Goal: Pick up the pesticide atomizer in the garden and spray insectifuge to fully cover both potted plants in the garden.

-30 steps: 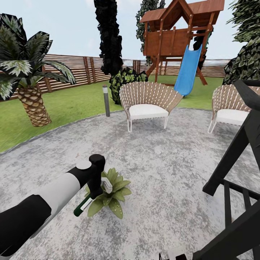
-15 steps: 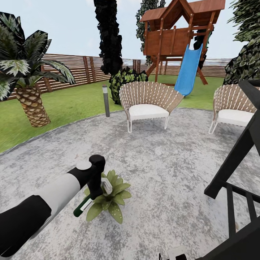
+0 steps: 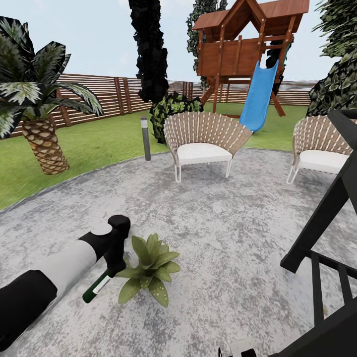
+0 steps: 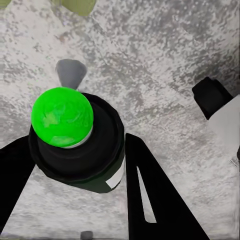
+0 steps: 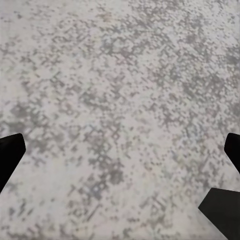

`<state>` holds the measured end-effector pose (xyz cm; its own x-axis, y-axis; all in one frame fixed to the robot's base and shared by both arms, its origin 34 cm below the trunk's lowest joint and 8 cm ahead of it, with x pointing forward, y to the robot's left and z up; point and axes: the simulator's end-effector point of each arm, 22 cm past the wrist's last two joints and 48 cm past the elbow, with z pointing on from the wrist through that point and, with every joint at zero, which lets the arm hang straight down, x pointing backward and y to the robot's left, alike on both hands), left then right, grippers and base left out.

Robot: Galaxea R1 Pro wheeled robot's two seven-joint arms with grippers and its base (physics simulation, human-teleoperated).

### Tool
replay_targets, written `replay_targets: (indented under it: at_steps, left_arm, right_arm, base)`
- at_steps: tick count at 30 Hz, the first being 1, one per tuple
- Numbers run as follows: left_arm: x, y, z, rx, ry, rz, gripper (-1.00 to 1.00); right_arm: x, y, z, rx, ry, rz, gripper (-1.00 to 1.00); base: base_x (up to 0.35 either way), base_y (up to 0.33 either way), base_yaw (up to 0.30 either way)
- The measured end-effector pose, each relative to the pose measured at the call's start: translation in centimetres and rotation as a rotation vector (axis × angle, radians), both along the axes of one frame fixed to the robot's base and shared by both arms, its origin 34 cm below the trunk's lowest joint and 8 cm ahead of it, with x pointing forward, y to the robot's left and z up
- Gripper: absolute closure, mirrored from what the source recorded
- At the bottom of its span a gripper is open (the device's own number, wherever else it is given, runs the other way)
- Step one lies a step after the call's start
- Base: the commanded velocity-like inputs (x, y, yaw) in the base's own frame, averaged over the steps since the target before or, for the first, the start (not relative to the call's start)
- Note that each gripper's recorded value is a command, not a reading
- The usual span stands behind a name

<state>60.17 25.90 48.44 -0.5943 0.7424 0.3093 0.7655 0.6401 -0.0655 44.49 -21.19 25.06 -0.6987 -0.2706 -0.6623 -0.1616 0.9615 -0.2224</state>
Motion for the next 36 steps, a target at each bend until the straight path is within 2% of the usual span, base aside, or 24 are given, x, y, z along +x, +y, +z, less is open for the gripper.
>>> replay_targets:
  at_steps: [2,5,13,17,21,23,27,36]
  left_arm:
    - [-0.2,1.1,-0.2,0.01,0.005,0.015,1.0]
    - [-0.7,1.7,-0.5,0.014,0.014,0.023,1.0]
    - [-3.3,1.8,-2.7,0.017,0.065,0.032,1.0]
    - [-5.8,1.8,-4.5,0.011,0.112,0.045,1.0]
    - [-7.8,3.0,-5.8,0.015,0.151,0.071,1.0]
    - [-8.9,4.2,-6.4,0.015,0.169,0.105,1.0]
    - [-9.1,4.7,-6.4,-0.026,0.167,0.171,1.0]
    - [-9.4,4.4,-6.7,-0.046,0.173,0.191,1.0]
  right_arm:
    - [0.0,0.0,0.0,0.0,0.0,0.001,-1.0]
    - [0.0,0.1,0.0,0.0,0.0,0.003,-1.0]
    - [0.0,0.0,0.0,-0.002,0.0,0.008,-1.0]
    - [0.0,0.0,0.0,-0.002,0.0,0.008,-1.0]
    - [0.0,-0.1,0.0,-0.003,0.0,0.008,-1.0]
    - [0.0,-0.1,0.0,-0.003,0.001,0.008,-1.0]
    - [0.0,-0.1,0.0,-0.004,0.001,0.007,-1.0]
    - [0.0,-0.1,0.0,-0.004,0.001,0.006,-1.0]
  base:
    - [0.0,0.0,0.0]
    - [0.0,0.0,0.0]
    - [0.0,0.0,0.0]
    - [0.0,0.0,0.0]
    - [0.0,0.0,0.0]
    - [0.0,0.0,0.0]
    - [0.0,0.0,0.0]
    - [0.092,0.116,0.0]
